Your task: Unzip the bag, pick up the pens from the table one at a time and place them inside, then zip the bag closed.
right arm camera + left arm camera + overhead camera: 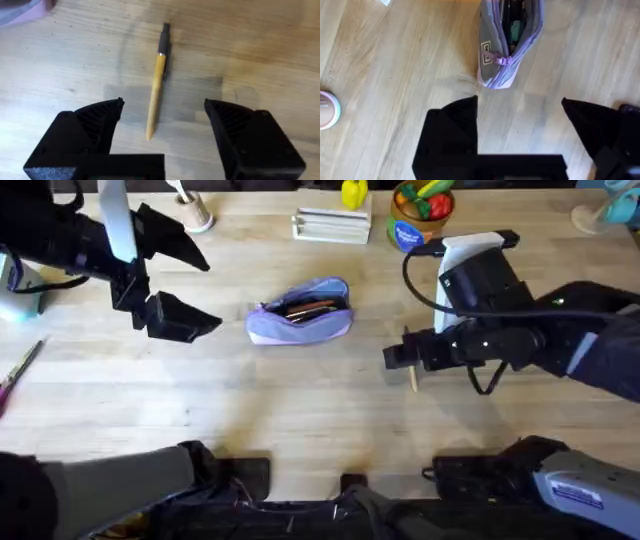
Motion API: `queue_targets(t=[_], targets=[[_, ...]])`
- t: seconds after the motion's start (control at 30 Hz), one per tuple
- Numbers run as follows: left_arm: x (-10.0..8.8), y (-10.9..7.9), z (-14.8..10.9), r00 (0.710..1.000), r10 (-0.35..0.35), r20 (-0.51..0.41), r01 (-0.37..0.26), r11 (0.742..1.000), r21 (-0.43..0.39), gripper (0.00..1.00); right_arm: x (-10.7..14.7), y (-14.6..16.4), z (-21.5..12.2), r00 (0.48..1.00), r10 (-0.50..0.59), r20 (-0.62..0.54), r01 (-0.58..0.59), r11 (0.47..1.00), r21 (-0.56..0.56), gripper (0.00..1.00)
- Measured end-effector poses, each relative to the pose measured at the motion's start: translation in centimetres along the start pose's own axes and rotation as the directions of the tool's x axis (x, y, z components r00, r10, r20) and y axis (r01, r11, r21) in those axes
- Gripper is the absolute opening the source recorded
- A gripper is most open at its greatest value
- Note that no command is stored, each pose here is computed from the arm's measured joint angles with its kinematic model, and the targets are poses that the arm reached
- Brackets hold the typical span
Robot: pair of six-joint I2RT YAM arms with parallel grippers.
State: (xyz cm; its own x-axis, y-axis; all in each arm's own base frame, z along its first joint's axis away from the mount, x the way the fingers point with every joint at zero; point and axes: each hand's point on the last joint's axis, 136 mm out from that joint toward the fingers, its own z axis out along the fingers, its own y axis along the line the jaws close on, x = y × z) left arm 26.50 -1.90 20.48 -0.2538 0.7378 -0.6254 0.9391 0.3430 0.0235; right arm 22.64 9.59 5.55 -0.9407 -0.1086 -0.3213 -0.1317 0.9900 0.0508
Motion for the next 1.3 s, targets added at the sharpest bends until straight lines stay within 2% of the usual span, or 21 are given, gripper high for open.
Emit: queue_targets(t=[0.23,0.47,0.53,0.8,0.83,0.87,0.97,1.03,1.13,1.2,1.3], targets=[[0.0,-0.2,0.0,1.000,-0.007,0.000,0.007,1.000,0.009,0.993,0.8,0.3,0.0,0.996,0.086,-0.038,-0.087,0.996,-0.017,0.997],[0.0,-0.2,0.0,1.000,-0.007,0.000,0.007,1.000,0.009,0.993,2.0,0.6,0.3,0.987,0.124,-0.102,-0.128,0.991,-0.032,0.997],[0.0,-0.2,0.0,1.000,-0.007,0.000,0.007,1.000,0.009,0.994,3.5,0.6,0.4,0.975,0.139,-0.172,-0.144,0.989,-0.020,0.997],[0.0,-0.2,0.0,1.000,-0.007,0.000,0.007,1.000,0.009,0.993,3.1,0.5,0.9,0.956,0.214,-0.199,-0.214,0.977,0.023,0.991],[0.0,-0.2,0.0,1.000,-0.007,0.000,0.007,1.000,0.009,0.993,3.0,0.4,1.0,0.954,0.222,-0.201,-0.220,0.975,0.033,0.942],[0.0,-0.2,0.0,1.000,-0.007,0.000,0.007,1.000,0.009,0.993,3.1,0.1,1.1,0.952,0.228,-0.202,-0.222,0.974,0.052,0.841],[0.0,-0.2,0.0,1.000,-0.007,0.000,0.007,1.000,0.009,0.993,3.1,-0.9,1.2,0.947,0.255,-0.196,-0.238,0.966,0.104,0.470],[0.0,-0.2,0.0,1.000,-0.007,0.000,0.007,1.000,0.009,0.993,3.0,-0.8,1.3,0.946,0.262,-0.191,-0.246,0.964,0.100,0.284],[0.0,-0.2,0.0,1.000,-0.007,0.000,0.007,1.000,0.009,0.993,2.9,-0.8,1.3,0.945,0.267,-0.190,-0.252,0.963,0.097,0.180],[0.0,-0.2,0.0,1.000,-0.007,0.000,0.007,1.000,0.009,0.993,2.8,-0.6,1.3,0.945,0.269,-0.187,-0.257,0.962,0.089,0.071],[0.0,-0.2,0.0,1.000,-0.007,0.000,0.007,1.000,0.009,0.993,2.7,-0.6,1.3,0.944,0.274,-0.186,-0.261,0.961,0.089,0.048]])
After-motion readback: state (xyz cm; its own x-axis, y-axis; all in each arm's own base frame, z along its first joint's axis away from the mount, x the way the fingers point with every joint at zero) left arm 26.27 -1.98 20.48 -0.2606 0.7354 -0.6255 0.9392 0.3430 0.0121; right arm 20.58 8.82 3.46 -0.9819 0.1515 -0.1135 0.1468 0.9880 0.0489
